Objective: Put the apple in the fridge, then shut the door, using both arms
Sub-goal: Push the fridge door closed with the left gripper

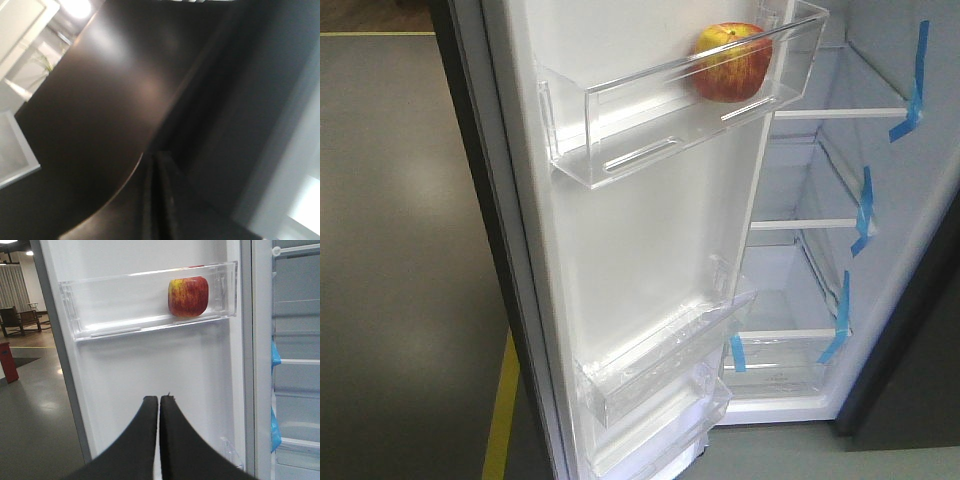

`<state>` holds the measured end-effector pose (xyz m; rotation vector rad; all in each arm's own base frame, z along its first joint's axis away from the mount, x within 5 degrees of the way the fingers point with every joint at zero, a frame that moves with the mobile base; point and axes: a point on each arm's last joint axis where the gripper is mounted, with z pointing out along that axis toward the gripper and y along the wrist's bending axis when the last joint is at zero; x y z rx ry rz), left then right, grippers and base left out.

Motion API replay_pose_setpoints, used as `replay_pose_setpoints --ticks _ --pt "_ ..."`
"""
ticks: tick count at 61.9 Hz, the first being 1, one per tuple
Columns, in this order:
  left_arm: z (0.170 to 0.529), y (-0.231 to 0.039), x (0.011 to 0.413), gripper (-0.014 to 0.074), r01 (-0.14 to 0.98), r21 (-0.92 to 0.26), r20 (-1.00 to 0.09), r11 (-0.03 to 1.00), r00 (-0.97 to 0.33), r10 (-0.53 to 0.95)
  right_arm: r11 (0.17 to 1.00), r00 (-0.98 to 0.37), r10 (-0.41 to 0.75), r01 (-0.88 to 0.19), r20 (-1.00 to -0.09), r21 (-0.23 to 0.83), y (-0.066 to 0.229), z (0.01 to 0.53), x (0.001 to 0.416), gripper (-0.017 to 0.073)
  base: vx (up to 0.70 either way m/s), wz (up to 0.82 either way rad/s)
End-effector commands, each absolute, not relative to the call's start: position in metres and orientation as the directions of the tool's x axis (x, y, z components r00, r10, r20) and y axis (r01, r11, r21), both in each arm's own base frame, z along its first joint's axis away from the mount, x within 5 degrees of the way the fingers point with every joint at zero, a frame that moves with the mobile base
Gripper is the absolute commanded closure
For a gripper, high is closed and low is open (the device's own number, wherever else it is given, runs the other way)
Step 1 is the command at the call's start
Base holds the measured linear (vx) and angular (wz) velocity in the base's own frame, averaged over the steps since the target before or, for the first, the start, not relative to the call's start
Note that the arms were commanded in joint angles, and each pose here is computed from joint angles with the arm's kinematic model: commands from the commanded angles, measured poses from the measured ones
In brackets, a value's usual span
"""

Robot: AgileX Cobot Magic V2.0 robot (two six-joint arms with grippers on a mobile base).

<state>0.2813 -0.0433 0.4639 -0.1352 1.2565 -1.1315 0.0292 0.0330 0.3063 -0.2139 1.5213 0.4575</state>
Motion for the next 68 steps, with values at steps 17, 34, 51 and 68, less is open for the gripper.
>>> replay_pose_setpoints --ticks 17,34,51,68 --pt "0.461 -0.056 0.379 0.0571 0.667 -0.697 -0.59 0.262 -0.327 -0.738 0.912 0.043 0.139 -0.396 -0.989 0.111 0.031 0.316 0.03 0.0554 0.0 0.0" --pt "0.454 -0.067 0.392 0.042 0.712 -0.69 -0.597 0.128 -0.46 -0.658 0.919 0.07 0.087 -0.391 -0.994 0.053 0.031 0.317 0.03 0.0491 0.0 0.0" --pt "0.458 -0.075 0.376 0.0278 0.786 -0.618 -0.644 -0.002 -0.508 -0.572 0.92 0.075 0.093 -0.388 -0.993 0.057 0.03 0.317 0.03 0.0302 0.0 0.0" --pt "0.459 -0.099 0.355 0.0279 0.819 -0.55 -0.698 -0.164 -0.558 -0.448 0.924 0.087 0.108 -0.377 -0.99 0.068 0.029 0.319 0.03 0.0141 0.0 0.0"
